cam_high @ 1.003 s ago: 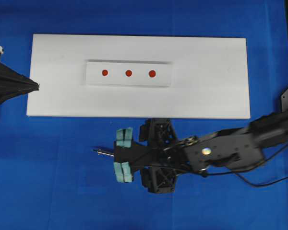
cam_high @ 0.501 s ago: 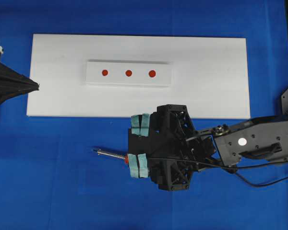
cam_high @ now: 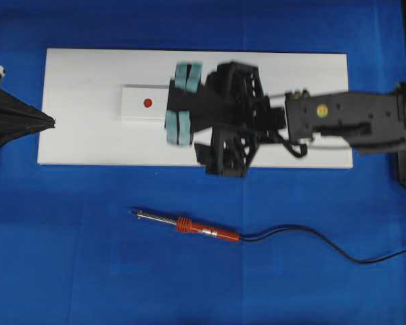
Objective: Touch the tip of the soldering iron to the mark.
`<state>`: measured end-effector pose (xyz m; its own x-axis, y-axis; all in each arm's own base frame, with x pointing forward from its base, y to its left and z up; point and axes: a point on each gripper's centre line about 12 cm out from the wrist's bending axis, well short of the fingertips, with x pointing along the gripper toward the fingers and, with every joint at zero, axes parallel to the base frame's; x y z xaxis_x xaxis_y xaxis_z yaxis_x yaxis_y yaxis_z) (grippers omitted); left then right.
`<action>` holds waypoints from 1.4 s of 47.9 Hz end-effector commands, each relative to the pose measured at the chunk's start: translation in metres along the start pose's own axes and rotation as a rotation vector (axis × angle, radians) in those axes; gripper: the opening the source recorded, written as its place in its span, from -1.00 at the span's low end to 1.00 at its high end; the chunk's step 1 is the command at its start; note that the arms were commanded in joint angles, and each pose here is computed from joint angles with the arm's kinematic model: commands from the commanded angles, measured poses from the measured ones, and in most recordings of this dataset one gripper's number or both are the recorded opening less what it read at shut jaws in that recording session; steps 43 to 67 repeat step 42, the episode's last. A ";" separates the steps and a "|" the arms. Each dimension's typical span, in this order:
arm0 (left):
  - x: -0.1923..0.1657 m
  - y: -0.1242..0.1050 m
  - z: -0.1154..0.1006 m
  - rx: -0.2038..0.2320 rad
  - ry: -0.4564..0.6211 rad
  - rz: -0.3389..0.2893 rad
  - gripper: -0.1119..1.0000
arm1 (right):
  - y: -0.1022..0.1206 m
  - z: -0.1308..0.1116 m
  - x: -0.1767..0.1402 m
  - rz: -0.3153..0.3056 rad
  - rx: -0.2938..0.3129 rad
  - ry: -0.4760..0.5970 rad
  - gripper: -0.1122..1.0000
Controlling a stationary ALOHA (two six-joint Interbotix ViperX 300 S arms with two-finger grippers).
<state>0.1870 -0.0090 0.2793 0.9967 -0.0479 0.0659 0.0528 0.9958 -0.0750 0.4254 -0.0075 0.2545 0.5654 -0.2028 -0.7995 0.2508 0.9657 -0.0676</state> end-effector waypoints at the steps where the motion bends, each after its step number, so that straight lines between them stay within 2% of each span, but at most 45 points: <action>1: 0.001 -0.001 0.004 -0.002 -0.012 -0.006 -0.80 | -0.005 0.012 -0.017 0.014 0.014 -0.062 0.83; 11: 0.001 -0.001 0.004 0.000 -0.012 -0.006 -0.79 | -0.008 0.007 -0.028 0.009 0.016 -0.057 0.83; 21: 0.002 -0.001 0.004 0.000 -0.010 -0.006 -0.80 | -0.022 -0.008 -0.068 0.019 0.031 -0.115 0.83; 33: 0.001 -0.001 0.004 0.000 -0.012 -0.006 -0.80 | -0.039 -0.047 -0.115 0.050 0.043 -0.211 0.83; 42: 0.001 -0.001 0.004 0.000 -0.012 -0.006 -0.80 | -0.054 -0.080 -0.154 0.079 0.065 -0.322 0.83; 67: 0.001 -0.001 0.004 0.000 -0.012 -0.006 -0.80 | -0.054 -0.080 -0.154 0.079 0.065 -0.322 0.83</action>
